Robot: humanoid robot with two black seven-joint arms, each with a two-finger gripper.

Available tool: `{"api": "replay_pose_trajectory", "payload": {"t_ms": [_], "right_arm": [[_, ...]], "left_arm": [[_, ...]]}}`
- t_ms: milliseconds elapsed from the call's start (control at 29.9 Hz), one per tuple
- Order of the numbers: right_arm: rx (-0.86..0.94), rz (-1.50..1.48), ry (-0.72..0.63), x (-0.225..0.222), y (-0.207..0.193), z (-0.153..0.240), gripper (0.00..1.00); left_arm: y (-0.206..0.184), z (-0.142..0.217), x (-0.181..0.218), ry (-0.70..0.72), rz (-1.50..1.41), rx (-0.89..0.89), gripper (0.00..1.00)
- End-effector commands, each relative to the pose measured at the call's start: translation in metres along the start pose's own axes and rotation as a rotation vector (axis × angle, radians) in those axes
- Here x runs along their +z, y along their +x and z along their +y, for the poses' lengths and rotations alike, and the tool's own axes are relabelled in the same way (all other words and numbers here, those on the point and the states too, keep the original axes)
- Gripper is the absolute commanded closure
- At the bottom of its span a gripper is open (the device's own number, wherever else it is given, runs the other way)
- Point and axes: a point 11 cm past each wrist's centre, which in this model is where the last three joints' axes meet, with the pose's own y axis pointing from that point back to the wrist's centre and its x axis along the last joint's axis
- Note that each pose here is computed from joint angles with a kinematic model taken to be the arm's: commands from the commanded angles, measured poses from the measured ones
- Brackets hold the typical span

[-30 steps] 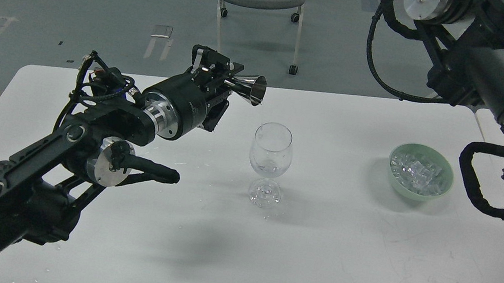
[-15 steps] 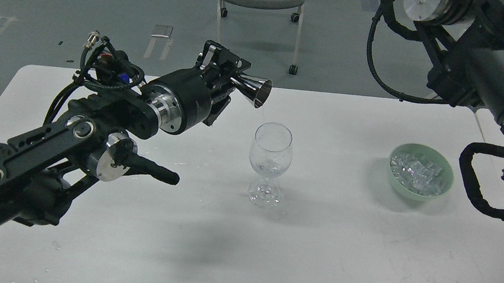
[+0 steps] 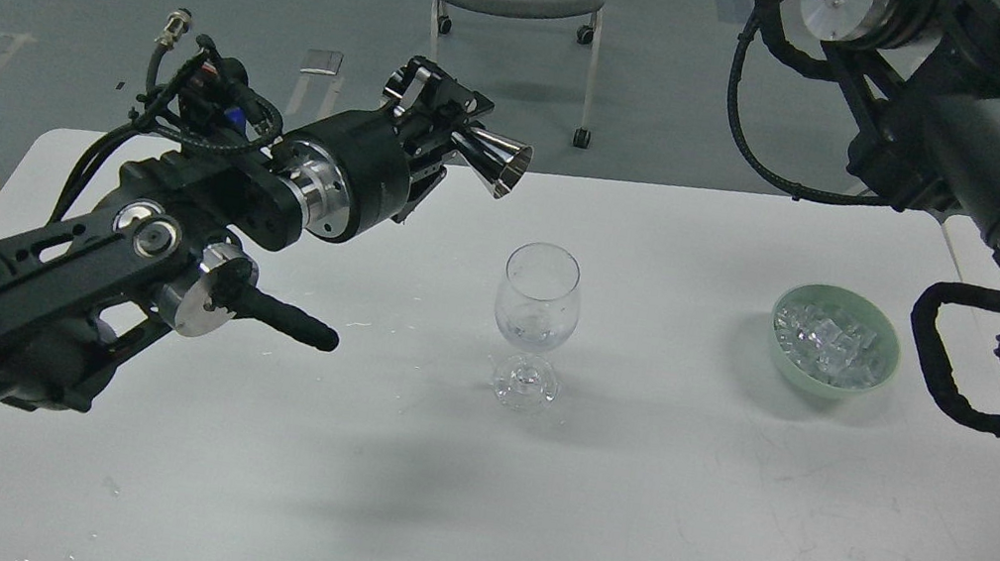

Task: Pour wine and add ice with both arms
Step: 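Hold the jigger tipped above the glass to pour, left gripper, then turn the jigger upright and lower it back to its spot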

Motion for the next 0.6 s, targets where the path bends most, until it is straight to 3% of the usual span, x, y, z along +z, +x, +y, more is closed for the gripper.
{"api": "replay_pose_trajectory", "payload": {"t_ms": [0, 267, 568], "right_arm": [[0.002, 0.0, -0.001, 0.001, 0.001, 0.0, 0.0], [-0.007, -0.003, -0.004, 0.003, -0.001, 0.001, 0.0], [-0.018, -0.009, -0.012, 0.007, -0.001, 0.001, 0.0]], "left_arm": [[0.0, 0.0, 0.003, -0.008, -0.024, -0.01, 1.0], [0.012, 0.003, 0.002, -0.011, 0.062, 0.022, 1.0], [0.051, 0.022, 0.012, -0.097, 0.544, 0.028, 1.0]]}}
